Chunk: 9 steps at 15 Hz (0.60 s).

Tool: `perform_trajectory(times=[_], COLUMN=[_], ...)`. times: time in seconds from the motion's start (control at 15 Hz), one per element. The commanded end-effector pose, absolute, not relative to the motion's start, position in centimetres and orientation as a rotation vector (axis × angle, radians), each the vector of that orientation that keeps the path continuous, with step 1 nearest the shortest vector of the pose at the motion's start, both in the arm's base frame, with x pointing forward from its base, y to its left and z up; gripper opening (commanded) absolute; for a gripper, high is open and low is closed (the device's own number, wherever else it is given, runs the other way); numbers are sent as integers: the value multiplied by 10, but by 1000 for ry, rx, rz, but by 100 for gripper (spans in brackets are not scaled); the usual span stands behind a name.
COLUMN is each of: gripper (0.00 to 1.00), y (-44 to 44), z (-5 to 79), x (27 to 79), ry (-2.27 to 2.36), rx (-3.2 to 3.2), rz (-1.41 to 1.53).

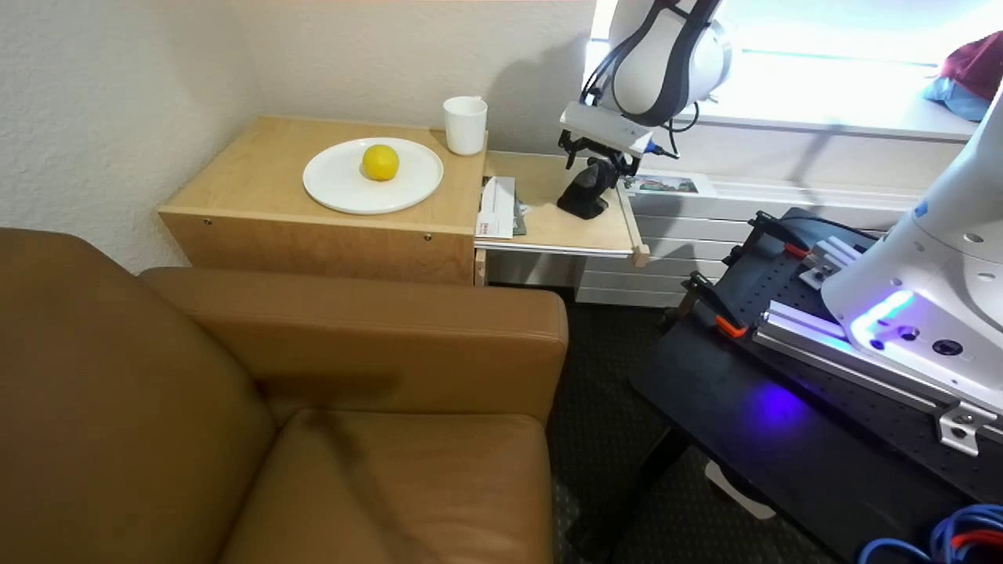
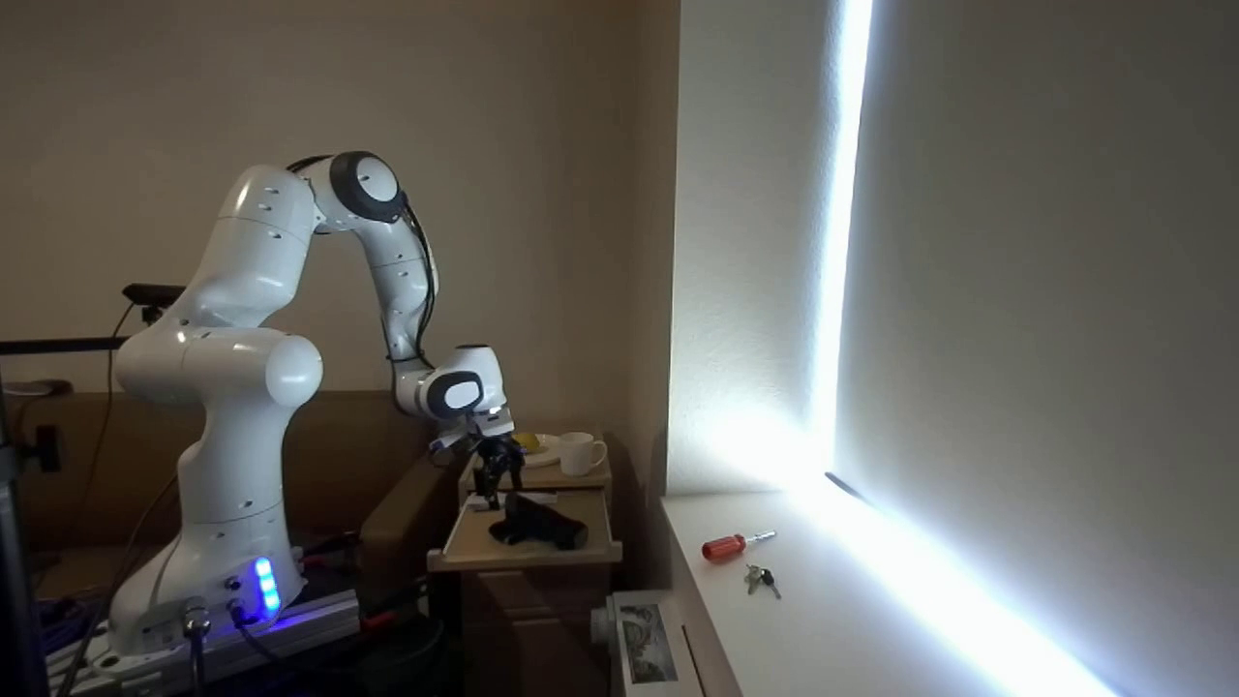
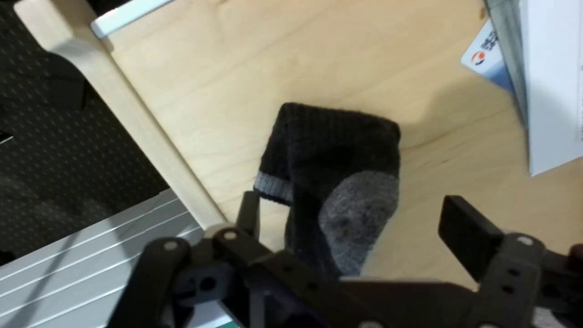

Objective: Put the sock in the cup then close the first top drawer

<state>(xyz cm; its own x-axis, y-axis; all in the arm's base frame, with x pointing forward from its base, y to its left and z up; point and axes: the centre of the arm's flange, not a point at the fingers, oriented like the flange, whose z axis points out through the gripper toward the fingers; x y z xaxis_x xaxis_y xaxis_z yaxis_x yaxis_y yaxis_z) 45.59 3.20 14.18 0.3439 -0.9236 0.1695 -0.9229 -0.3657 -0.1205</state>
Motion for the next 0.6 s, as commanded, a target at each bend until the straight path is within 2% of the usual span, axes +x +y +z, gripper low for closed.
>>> perform_trajectory(times=[0.0,0.13,0.53], gripper=[75,67,24], y=[29,33,33], z=[142,141,139], x=[455,464,475], ry=[1779,1782,1806], rx=[-2572,-2569,-2565], rz=[-330,-315,-226])
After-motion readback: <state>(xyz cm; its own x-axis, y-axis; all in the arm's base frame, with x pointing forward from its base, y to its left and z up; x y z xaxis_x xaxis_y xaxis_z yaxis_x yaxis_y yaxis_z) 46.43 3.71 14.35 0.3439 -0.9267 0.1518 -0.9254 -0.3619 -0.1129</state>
